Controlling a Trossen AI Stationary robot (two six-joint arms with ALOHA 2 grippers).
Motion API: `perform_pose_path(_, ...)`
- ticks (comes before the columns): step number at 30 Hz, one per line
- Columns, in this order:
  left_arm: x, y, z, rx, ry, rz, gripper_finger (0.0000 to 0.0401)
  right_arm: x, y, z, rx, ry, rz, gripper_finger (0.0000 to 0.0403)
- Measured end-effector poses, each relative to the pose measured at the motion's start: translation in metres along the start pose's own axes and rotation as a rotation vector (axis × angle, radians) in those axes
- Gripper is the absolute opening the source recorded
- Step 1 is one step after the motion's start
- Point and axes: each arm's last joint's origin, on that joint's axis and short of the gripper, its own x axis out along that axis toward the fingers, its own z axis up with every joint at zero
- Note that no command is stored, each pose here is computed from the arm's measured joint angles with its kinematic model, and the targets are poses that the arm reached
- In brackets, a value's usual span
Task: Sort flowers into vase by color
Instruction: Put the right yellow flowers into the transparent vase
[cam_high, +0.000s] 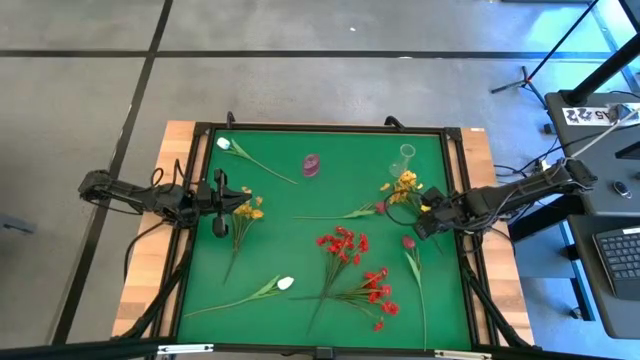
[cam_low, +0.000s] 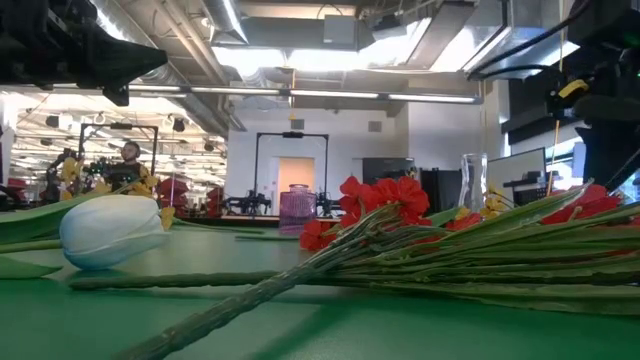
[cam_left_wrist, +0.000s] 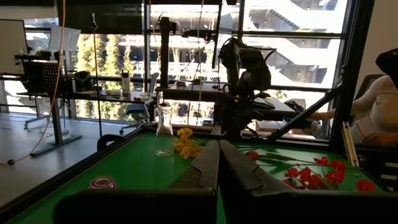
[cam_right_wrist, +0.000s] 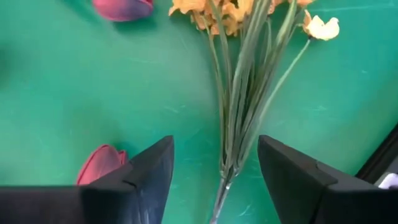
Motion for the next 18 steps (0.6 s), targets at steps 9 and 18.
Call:
perform_pose_path(9, 0.0, 0.0, 0.0, 0.0, 0.0, 0.0, 0.0, 0.012, 0.007, 0.0, 0.032, -0.006, -0.101, 0.0214)
perform_pose_path(18, 0.0, 0.0, 0.0, 0.0, 0.0, 0.0, 0.0, 0.022, 0.023, 0.002, 0.074, 0.034, -0.035, 0.0214)
